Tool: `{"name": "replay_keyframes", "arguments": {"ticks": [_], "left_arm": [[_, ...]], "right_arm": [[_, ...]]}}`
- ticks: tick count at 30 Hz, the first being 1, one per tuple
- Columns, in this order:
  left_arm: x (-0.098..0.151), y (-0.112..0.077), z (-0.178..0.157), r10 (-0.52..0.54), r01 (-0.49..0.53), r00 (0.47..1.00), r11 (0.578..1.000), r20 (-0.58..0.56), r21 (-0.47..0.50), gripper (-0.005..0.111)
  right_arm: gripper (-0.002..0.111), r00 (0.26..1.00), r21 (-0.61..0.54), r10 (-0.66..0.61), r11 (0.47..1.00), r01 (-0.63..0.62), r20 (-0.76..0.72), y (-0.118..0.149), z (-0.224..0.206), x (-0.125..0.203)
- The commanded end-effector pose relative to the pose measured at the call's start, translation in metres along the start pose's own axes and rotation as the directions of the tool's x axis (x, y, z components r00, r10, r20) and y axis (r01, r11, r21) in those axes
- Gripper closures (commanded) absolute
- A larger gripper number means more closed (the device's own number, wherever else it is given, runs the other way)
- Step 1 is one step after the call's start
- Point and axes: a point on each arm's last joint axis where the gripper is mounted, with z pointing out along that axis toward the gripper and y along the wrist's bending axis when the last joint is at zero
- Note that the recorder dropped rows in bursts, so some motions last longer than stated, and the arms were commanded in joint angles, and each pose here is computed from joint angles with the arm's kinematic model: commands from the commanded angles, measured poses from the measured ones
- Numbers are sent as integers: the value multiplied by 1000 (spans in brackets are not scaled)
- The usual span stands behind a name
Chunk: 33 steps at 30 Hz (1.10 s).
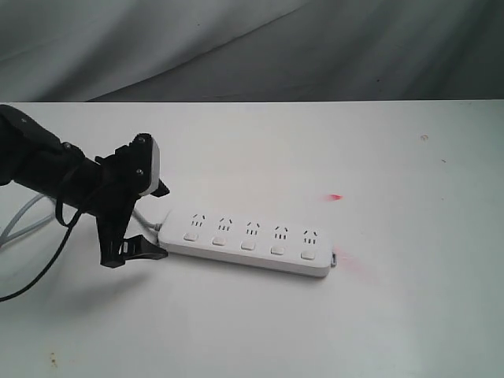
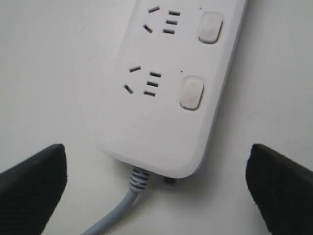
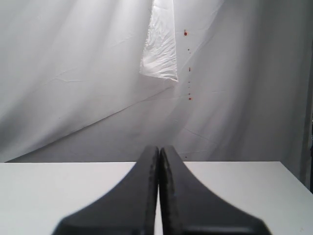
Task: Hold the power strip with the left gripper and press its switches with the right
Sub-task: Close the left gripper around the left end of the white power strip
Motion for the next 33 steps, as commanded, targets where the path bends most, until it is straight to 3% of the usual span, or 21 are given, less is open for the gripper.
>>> {"name": "replay_keyframes", "arguments": {"ticks": [1, 10, 33], "left_arm": [[-2, 9, 5, 12, -12, 1000, 1000, 6, -9, 14], [-1, 14, 17, 41, -43, 999, 997, 27, 68, 14], [13, 8, 39, -3, 2, 1000, 991, 8, 131, 14]], "right_arm": [[108, 1000, 10, 0, 1000, 0, 10, -1, 0, 0], [108, 1000, 10, 0, 1000, 0, 10, -1, 0, 0], [108, 1000, 10, 0, 1000, 0, 10, -1, 0, 0]]}}
